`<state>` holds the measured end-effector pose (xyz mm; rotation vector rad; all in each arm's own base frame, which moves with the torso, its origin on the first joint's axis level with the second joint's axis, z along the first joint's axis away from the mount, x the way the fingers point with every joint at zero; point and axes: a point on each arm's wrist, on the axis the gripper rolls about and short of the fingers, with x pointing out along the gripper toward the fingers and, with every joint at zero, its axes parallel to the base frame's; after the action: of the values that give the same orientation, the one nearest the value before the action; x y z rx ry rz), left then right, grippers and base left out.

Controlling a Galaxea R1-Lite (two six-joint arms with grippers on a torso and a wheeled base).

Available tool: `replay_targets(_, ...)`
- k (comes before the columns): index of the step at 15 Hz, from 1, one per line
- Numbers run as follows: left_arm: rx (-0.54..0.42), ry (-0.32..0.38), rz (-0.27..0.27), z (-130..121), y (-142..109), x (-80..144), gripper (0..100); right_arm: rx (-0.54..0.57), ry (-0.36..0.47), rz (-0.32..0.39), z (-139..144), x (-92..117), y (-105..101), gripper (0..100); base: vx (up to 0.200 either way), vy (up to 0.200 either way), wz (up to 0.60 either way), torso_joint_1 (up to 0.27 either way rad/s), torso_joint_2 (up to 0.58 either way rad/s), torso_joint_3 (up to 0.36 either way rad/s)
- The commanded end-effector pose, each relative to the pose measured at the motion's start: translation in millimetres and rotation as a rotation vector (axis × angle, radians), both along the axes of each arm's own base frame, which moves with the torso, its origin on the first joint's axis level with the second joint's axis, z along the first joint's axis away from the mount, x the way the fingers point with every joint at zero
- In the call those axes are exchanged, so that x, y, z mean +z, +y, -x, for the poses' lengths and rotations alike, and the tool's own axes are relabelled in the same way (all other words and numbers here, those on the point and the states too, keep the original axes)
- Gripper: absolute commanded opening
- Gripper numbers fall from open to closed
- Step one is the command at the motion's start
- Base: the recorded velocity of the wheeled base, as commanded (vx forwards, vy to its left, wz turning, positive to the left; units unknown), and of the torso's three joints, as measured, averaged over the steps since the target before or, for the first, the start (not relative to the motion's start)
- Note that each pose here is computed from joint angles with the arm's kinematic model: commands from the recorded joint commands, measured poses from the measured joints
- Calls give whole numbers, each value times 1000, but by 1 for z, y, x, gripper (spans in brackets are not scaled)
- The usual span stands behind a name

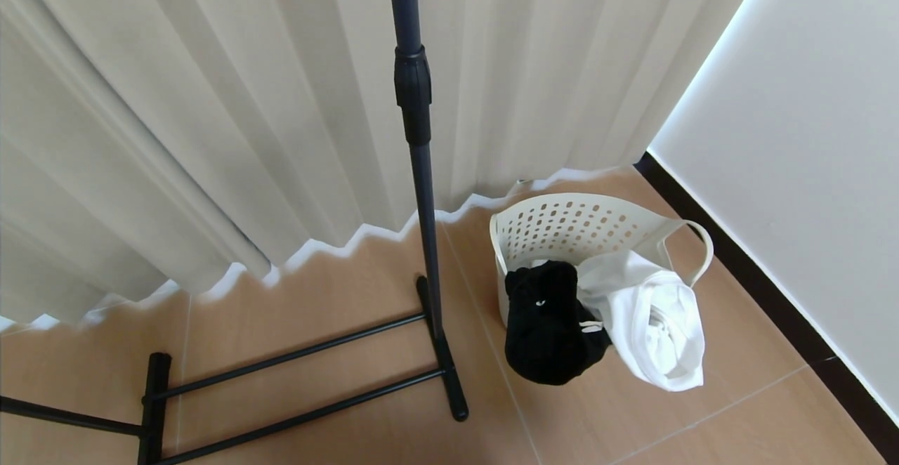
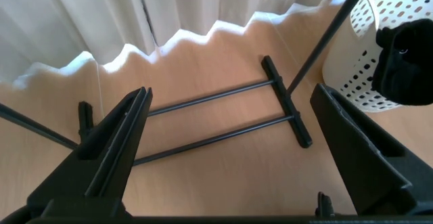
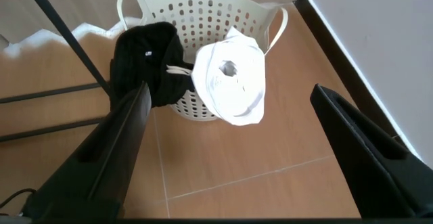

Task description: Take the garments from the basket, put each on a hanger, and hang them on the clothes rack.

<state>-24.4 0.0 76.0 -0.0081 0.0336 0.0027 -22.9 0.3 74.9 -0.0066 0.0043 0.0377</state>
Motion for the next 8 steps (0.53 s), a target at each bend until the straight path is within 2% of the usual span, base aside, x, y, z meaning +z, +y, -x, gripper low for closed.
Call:
replay_targets(1, 1, 2, 0, 0, 0, 0, 100, -1, 2, 3, 0, 0, 0, 100, 0, 0, 0, 2, 12, -207)
replay_targets(8, 1, 2, 0, 0, 0, 0, 100, 5, 1, 10, 0, 0, 0, 100, 0, 0, 0, 3, 2, -198)
